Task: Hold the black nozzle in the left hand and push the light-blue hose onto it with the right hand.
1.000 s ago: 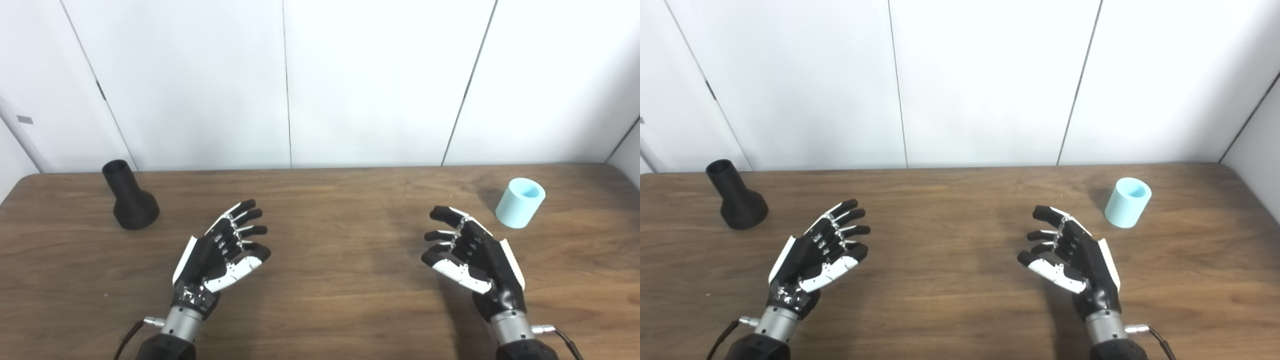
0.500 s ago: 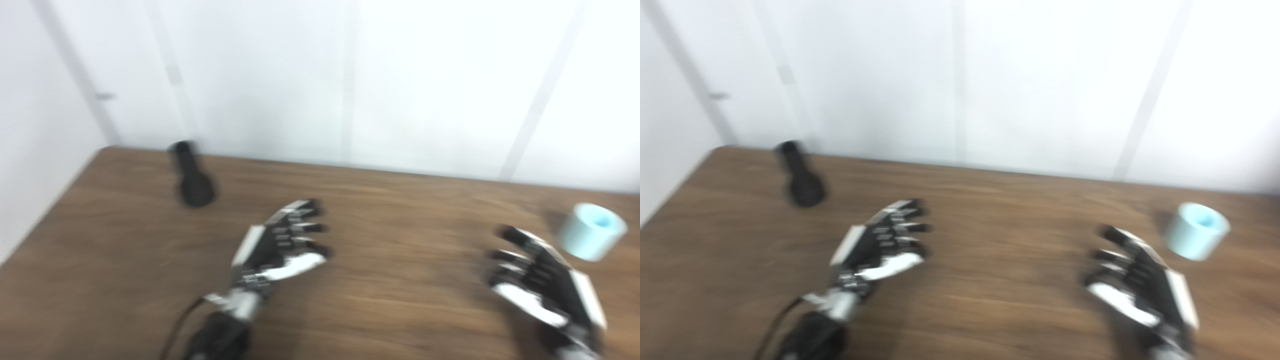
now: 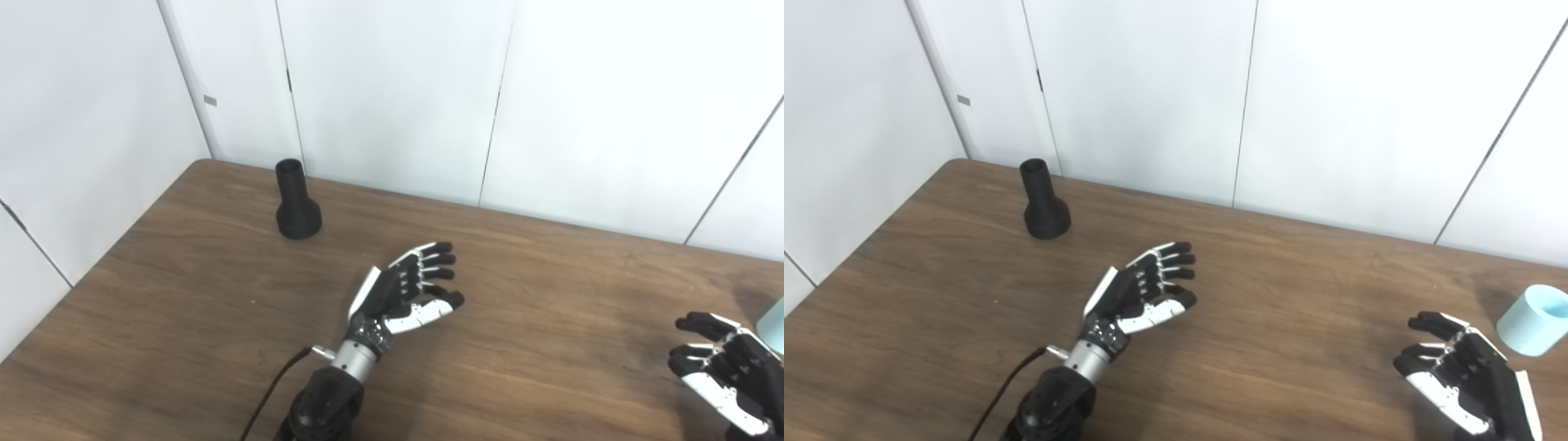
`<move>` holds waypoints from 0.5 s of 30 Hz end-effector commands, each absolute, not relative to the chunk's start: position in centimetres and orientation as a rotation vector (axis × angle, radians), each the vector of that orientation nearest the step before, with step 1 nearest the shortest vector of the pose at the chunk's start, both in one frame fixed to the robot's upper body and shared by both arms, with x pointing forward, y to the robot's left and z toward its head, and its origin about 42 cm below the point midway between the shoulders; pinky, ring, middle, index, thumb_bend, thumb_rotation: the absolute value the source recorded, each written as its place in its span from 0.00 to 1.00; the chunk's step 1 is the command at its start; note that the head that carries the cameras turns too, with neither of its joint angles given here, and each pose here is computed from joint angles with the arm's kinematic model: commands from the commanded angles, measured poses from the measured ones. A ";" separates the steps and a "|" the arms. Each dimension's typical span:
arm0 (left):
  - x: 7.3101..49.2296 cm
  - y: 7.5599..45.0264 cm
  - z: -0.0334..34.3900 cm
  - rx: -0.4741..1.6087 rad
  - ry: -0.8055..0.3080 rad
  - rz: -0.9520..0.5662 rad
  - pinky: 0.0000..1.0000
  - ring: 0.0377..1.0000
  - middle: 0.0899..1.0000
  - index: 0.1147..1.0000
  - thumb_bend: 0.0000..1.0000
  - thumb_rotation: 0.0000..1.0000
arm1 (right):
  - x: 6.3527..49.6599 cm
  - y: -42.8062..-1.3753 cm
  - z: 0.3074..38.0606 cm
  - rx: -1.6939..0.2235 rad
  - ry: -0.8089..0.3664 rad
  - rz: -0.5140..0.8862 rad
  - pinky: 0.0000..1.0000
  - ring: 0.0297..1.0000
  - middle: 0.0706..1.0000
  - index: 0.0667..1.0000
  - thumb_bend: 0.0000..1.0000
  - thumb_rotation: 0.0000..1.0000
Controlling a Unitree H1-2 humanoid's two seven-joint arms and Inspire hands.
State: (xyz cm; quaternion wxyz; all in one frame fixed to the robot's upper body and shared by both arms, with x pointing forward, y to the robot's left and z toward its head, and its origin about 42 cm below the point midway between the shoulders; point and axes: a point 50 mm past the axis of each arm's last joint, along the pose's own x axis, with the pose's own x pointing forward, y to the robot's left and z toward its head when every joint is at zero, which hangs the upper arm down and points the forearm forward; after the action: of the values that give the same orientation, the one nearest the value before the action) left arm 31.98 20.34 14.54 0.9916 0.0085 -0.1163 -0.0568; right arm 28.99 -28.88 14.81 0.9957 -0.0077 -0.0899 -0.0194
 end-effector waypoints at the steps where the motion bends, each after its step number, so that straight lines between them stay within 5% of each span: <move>1: 32.2 21.4 17.3 0.054 -0.335 -0.045 0.61 0.72 0.75 0.76 0.73 0.23 | 29.9 -29.1 16.5 -0.021 -0.256 -0.042 0.35 0.45 0.59 0.56 0.96 0.32; 12: 31.0 28.8 21.3 0.193 -0.440 0.328 0.52 0.65 0.69 0.70 0.61 0.16 | 30.6 -29.4 16.2 -0.018 -0.259 -0.031 0.34 0.44 0.56 0.53 1.00 0.37; 15: 30.9 31.2 22.6 0.257 -0.452 0.402 0.61 0.70 0.72 0.72 0.65 0.14 | 30.6 -29.4 16.1 -0.017 -0.256 -0.033 0.34 0.43 0.56 0.52 1.00 0.37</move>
State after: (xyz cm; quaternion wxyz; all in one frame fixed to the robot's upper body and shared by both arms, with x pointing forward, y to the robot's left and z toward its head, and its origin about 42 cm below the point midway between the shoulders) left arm 30.50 30.43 19.80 0.9616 0.1094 -0.1740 0.1818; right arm 30.02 -29.00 14.58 0.9961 -0.0045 -0.0863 -0.0185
